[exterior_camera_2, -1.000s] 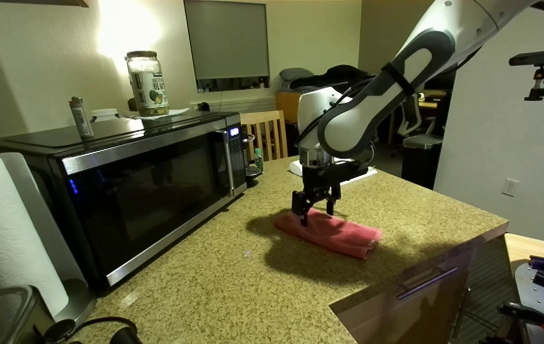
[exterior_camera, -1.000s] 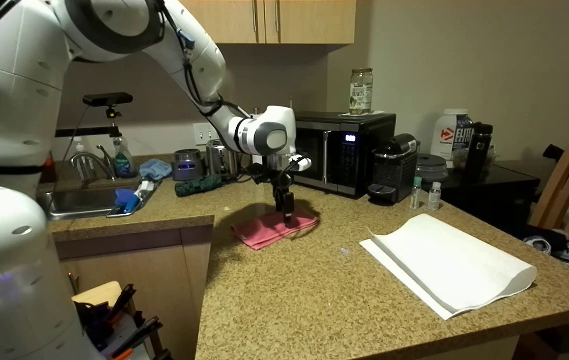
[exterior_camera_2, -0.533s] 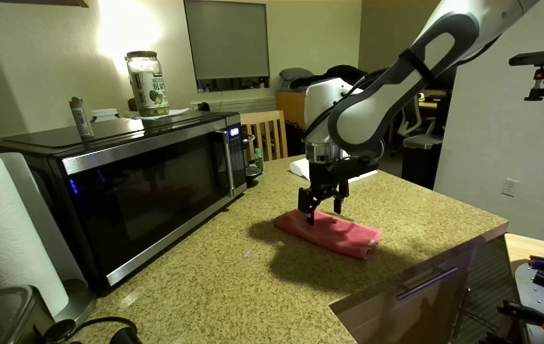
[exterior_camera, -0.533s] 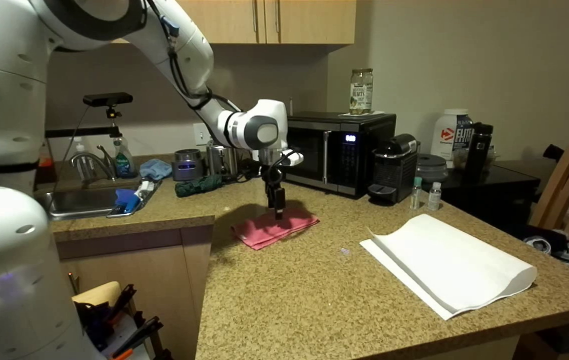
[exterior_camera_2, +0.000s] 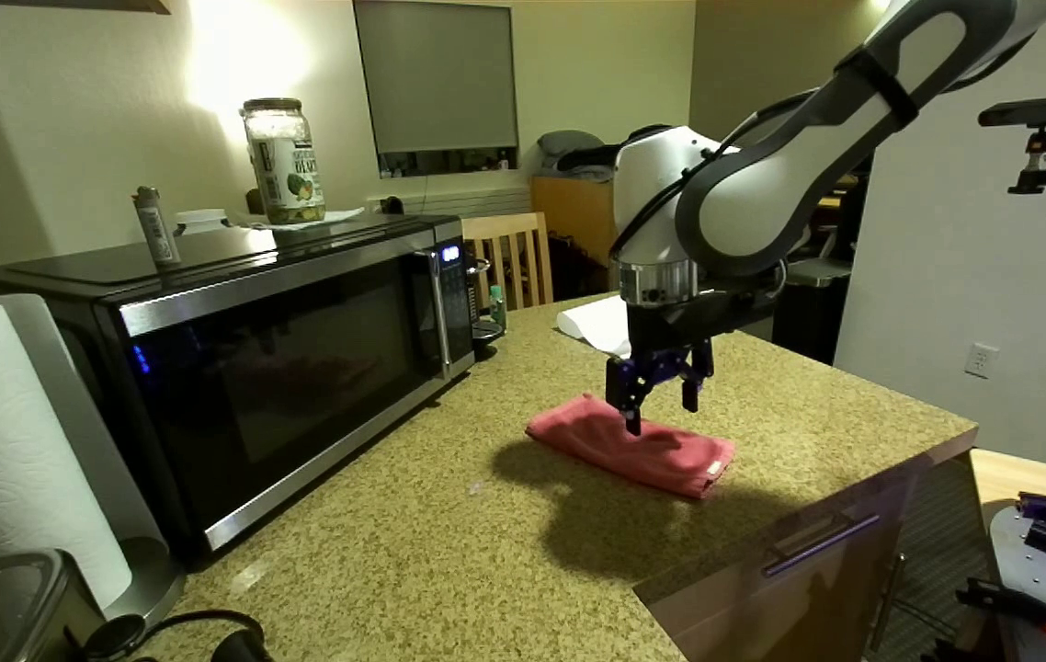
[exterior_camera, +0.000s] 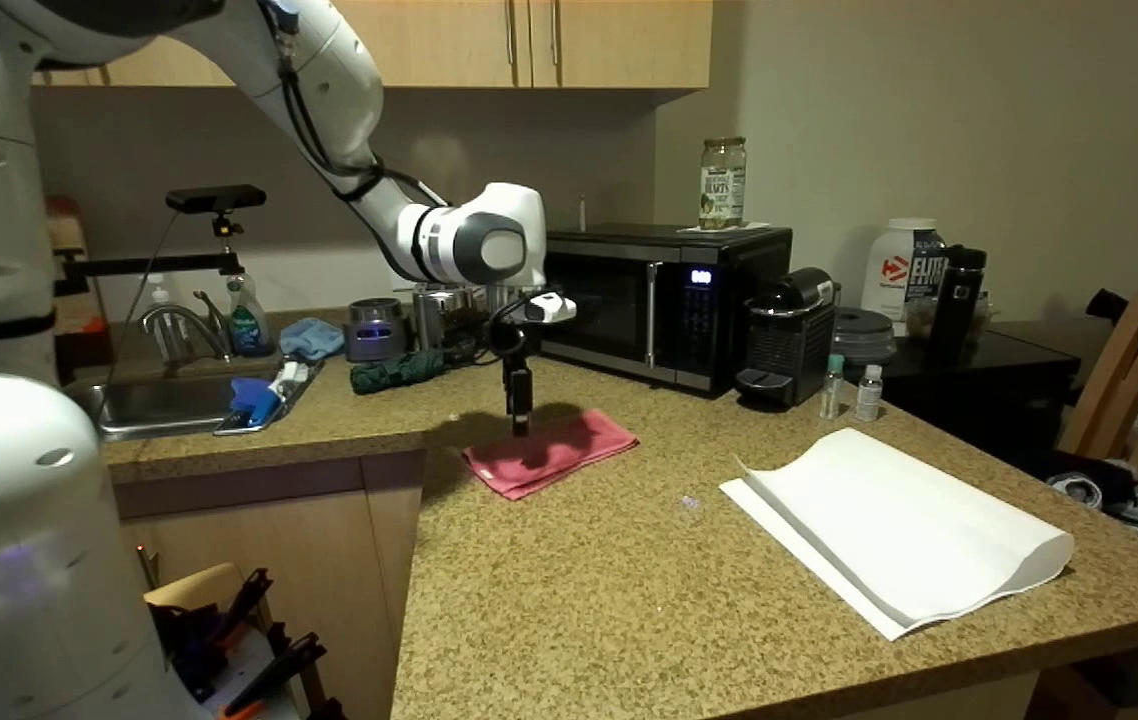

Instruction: Fold the cloth

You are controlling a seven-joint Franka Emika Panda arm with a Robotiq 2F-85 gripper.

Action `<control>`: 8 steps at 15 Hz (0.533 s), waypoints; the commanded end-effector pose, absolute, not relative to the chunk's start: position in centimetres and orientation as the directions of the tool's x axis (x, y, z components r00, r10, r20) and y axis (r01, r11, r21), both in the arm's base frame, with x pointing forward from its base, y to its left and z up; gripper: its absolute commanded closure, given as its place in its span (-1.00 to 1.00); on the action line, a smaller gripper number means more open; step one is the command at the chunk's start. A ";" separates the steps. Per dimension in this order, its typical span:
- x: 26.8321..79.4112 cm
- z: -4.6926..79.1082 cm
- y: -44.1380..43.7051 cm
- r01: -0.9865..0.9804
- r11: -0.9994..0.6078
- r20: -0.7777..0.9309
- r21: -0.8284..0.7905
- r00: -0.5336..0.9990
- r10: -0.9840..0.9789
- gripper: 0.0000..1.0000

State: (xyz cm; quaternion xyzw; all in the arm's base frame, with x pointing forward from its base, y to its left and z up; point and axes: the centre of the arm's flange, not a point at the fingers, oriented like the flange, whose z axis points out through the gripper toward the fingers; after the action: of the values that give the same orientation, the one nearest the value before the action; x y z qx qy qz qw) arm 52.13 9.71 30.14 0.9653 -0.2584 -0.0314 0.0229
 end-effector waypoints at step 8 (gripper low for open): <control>50.3 30.3 10.9 -0.686 -0.722 0.032 0.093 0.727 -0.686 -1.00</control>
State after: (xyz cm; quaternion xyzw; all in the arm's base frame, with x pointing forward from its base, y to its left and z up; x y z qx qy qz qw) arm 50.73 10.57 30.54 0.9429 -0.3307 -0.0253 0.0312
